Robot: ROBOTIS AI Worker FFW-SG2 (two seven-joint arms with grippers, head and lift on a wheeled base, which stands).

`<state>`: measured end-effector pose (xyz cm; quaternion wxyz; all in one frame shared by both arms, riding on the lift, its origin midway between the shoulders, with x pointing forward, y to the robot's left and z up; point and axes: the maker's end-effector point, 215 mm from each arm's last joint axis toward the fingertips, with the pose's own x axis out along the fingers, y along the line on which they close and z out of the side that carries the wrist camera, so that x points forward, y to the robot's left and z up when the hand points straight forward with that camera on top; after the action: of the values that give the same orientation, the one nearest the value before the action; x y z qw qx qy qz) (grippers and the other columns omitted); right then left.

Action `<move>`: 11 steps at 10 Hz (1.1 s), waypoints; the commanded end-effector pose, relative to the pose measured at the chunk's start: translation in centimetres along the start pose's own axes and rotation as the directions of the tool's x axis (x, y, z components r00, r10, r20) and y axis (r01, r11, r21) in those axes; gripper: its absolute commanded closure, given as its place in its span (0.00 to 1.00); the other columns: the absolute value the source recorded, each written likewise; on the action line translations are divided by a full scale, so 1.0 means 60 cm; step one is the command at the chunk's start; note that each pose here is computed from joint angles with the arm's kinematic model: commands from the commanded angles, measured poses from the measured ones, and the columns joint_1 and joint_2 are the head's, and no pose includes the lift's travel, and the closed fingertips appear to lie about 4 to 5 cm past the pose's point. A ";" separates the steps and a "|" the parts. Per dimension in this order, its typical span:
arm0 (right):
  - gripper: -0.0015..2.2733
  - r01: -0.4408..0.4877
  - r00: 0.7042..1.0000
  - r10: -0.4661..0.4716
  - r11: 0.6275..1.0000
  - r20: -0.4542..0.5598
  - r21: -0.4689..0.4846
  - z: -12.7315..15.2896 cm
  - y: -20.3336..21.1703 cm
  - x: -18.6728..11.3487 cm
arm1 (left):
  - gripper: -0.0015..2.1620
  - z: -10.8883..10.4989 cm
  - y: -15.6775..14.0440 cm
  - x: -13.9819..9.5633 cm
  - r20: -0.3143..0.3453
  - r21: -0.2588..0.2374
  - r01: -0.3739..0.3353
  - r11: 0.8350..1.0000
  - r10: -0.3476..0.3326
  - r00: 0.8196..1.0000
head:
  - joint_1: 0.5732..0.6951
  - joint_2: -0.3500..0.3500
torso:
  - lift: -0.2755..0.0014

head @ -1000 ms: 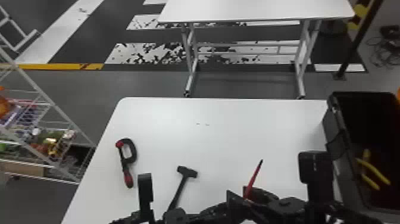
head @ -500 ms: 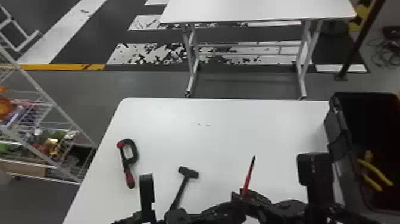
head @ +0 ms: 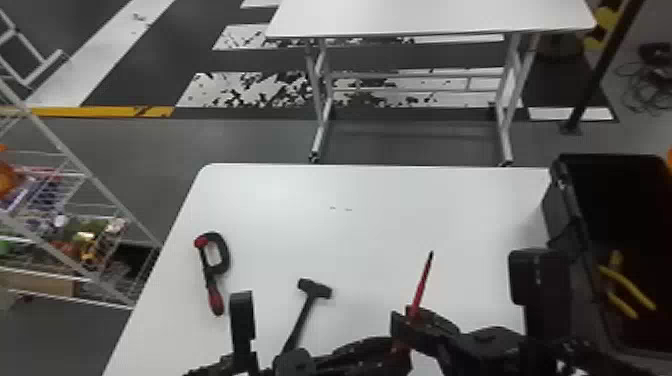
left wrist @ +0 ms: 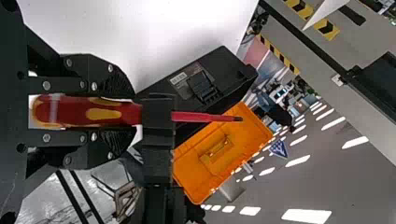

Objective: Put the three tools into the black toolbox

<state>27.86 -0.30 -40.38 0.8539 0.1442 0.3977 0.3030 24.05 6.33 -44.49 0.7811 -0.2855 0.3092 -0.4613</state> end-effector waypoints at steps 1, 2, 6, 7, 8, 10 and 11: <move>0.99 0.002 1.000 -0.002 1.000 0.005 0.006 0.002 -0.004 -0.003 | 0.02 0.000 -0.002 -0.001 -0.001 -0.002 0.006 1.000 -0.006 1.000 | 1.00 0.71 | 0.81; 0.99 0.019 1.000 -0.019 1.000 0.016 0.005 0.009 -0.013 -0.006 | 0.02 -0.001 -0.004 -0.003 -0.001 -0.003 0.010 1.000 -0.010 1.000 | 1.00 0.70 | 0.81; 0.99 0.277 0.955 -0.265 0.958 0.134 -0.077 0.092 -0.119 -0.081 | 0.02 0.009 0.056 -0.063 0.021 -0.004 -0.113 0.994 0.113 0.993 | 1.00 0.63 | 0.81; 0.99 0.362 0.927 -0.344 0.924 0.148 -0.126 0.102 -0.157 -0.108 | 0.02 0.011 0.079 -0.083 0.026 -0.006 -0.164 0.986 0.164 0.986 | 1.00 0.59 | 0.81; 0.99 0.444 0.894 -0.421 0.878 0.152 -0.177 0.105 -0.205 -0.140 | 0.02 0.014 0.096 -0.104 0.033 -0.006 -0.202 0.979 0.202 0.979 | 1.00 0.57 | 0.81; 0.99 0.601 0.799 -0.572 0.762 0.185 -0.240 0.121 -0.289 -0.207 | 0.02 0.016 0.128 -0.147 0.050 -0.024 -0.256 0.966 0.257 0.965 | 1.00 0.46 | 0.81; 0.99 0.666 0.746 -0.629 0.698 0.220 -0.264 0.140 -0.321 -0.238 | 0.02 0.018 0.135 -0.160 0.063 -0.023 -0.270 0.963 0.271 0.961 | 1.00 0.41 | 0.81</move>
<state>34.63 -23.20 -36.36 0.9380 -0.1159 0.3237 0.0451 25.54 17.90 -47.54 0.8413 -0.2619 0.3247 -0.3438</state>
